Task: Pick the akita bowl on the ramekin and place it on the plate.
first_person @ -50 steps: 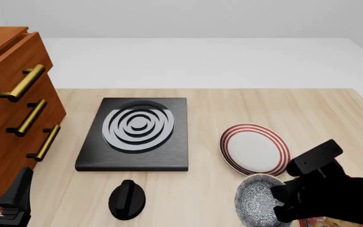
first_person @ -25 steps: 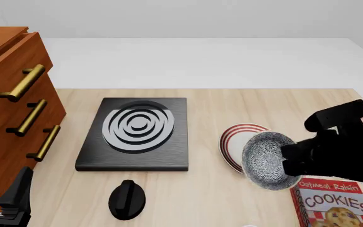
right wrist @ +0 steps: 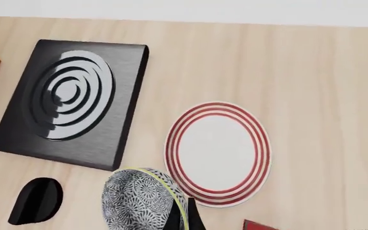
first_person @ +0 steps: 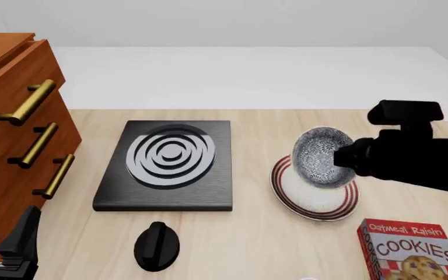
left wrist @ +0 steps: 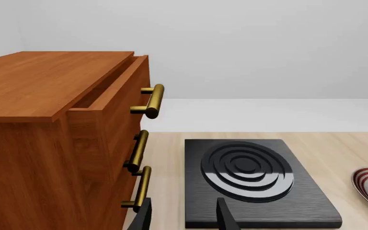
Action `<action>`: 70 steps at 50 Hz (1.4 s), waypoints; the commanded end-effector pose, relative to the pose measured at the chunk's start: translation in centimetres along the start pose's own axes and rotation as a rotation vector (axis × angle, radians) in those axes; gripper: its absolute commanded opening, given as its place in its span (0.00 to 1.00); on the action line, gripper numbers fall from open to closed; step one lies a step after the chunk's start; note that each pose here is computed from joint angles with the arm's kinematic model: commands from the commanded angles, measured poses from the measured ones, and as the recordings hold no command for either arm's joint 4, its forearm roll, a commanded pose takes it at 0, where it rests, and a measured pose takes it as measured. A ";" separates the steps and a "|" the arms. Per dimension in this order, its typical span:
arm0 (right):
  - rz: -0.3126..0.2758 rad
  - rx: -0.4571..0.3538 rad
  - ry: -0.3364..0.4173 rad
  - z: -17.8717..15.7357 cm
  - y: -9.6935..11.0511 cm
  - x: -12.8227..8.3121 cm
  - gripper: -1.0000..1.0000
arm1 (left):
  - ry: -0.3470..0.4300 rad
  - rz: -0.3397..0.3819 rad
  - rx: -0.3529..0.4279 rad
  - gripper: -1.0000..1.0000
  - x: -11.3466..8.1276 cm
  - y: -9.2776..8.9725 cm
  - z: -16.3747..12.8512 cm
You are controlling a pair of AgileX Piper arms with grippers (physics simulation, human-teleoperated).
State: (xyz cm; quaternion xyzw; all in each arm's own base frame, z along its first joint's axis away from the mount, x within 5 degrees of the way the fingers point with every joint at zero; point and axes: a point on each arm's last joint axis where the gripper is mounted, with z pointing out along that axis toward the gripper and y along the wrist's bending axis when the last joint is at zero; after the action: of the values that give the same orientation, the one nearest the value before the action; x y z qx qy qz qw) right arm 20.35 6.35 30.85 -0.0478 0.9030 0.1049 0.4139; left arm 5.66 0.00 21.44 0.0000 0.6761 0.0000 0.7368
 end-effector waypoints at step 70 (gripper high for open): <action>0.433 0.195 0.055 14.2 -7.5 3.0 0.00 | 0.000 0.000 0.000 1.00 0.0 0.0 0.0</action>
State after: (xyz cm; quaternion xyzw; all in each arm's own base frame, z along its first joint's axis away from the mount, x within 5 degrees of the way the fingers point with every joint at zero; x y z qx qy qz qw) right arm 29.49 2.49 19.81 0.1706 0.9087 0.1010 0.3673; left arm 5.66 0.00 21.44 0.0000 0.6761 0.0000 0.7368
